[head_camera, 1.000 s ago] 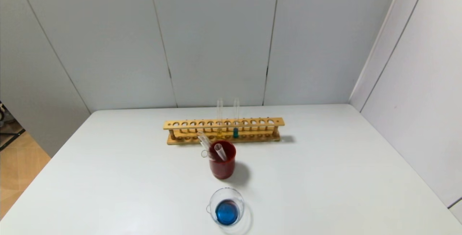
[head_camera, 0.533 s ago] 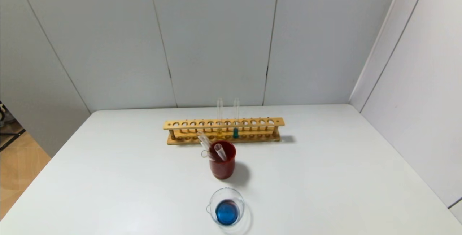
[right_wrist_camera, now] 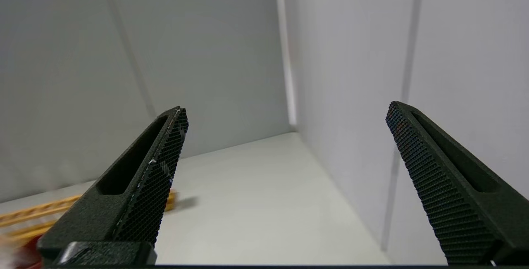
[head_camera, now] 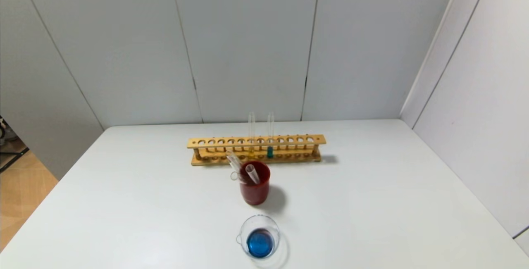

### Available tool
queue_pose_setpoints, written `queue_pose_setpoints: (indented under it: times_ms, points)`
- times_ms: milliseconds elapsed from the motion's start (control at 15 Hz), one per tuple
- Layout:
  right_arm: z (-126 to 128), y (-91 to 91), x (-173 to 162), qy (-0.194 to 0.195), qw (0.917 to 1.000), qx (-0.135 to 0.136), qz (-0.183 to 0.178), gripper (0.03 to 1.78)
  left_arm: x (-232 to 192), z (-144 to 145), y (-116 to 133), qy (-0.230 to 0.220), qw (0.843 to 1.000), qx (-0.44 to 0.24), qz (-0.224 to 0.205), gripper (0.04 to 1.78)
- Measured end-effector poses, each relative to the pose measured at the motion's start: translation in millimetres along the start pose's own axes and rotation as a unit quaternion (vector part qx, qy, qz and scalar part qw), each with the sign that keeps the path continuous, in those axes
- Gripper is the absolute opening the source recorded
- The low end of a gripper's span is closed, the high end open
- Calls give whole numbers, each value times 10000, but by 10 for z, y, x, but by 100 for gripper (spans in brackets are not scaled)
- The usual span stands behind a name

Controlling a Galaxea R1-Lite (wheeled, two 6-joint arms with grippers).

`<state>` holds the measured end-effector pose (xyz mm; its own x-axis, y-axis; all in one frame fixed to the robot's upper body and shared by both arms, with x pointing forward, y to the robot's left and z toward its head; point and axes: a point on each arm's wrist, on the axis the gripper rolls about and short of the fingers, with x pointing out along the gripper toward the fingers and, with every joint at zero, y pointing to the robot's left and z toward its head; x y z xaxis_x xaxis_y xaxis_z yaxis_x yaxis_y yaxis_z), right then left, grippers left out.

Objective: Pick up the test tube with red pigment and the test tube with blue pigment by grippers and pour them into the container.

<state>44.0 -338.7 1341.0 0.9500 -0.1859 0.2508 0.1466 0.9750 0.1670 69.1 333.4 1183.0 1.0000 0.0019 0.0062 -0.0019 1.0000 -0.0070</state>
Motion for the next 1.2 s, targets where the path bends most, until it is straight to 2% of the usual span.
queue_pose_setpoints:
  times_ms: [133,267,533,667,867,933,1000,1200]
  points:
    - [-79,-36,-42,56,9994,109,312,174,0,0,0,0,10000,2,-2,175]
    - [-297,-62,-91,163,9985,110,508,174,0,0,0,0,10000,0,0,175]
    - [-945,-126,-166,680,9932,30,943,174,0,0,0,-2,10000,-1,-3,175]
    - [-1202,-158,-172,938,9912,-156,924,174,0,0,0,0,10000,2,-2,175]
    - [-1513,-199,-169,1325,9836,-848,879,174,0,0,0,-2,10000,0,-2,175]
    - [-1552,-201,-170,1371,9813,-980,933,174,0,0,0,-2,10000,0,0,175]
    - [-1570,-203,-169,1376,9802,-1047,961,174,0,0,0,-2,10000,0,-3,175]
    - [-1577,-203,-163,1301,9818,-995,963,174,0,0,0,0,10000,-1,-2,175]
